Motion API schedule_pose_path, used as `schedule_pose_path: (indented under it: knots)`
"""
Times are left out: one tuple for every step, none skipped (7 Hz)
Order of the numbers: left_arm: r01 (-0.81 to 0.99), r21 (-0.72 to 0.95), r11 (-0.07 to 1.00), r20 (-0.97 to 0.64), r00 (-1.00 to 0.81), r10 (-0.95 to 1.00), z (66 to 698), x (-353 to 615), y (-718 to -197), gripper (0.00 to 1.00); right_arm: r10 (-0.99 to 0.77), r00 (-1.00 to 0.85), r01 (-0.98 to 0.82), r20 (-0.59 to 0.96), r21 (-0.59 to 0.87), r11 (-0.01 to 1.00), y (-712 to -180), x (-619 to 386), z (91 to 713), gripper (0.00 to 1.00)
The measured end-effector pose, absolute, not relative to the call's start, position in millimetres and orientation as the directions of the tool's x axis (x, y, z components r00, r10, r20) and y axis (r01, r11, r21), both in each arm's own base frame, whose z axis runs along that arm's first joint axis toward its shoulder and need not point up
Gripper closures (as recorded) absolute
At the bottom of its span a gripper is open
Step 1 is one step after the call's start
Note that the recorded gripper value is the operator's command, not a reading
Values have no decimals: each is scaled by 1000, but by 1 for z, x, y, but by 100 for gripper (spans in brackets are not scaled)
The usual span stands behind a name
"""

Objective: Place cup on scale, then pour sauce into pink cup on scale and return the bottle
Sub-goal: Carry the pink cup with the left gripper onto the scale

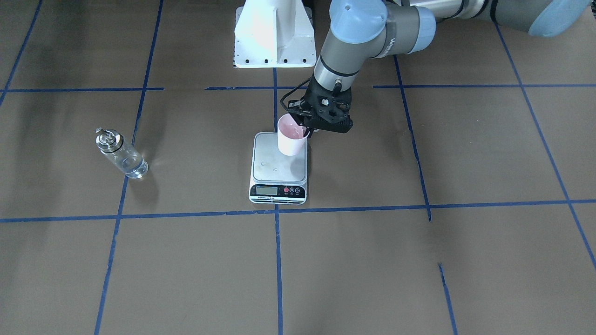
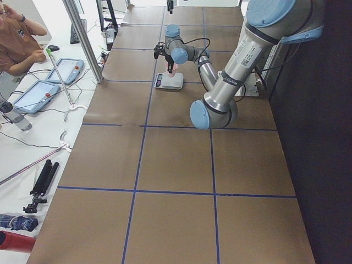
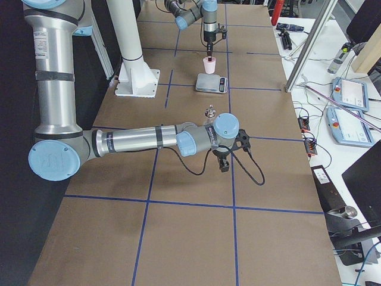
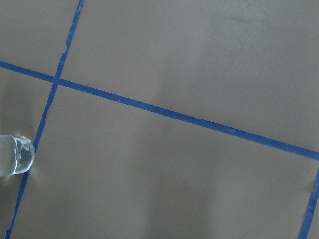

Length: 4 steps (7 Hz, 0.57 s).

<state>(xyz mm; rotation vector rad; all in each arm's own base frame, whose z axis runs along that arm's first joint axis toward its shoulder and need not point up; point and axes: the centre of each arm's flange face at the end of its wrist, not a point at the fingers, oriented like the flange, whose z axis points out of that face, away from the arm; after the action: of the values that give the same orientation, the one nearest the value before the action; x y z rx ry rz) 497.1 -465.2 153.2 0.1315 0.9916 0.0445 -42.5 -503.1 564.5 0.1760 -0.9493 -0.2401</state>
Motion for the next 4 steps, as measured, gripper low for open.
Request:
schedule_pose_path:
  knots:
    - [17,126,992,-823,561,95,151,514,-469,100,-279,559,126,781,252,959,-503,-43,565,0]
    - [13,125,992,-816,570,96,152,523,-468,100,-279,558,126,781,252,959,-503,-43,565,0]
    - [8,127,992,-812,576,99,153,530,-464,100,-279,558,126,781,252,959,-503,-43,565,0]
    - [4,129,992,-808,581,102,155,536,-461,100,-279,558,126,781,252,959,-503,-43,565,0]
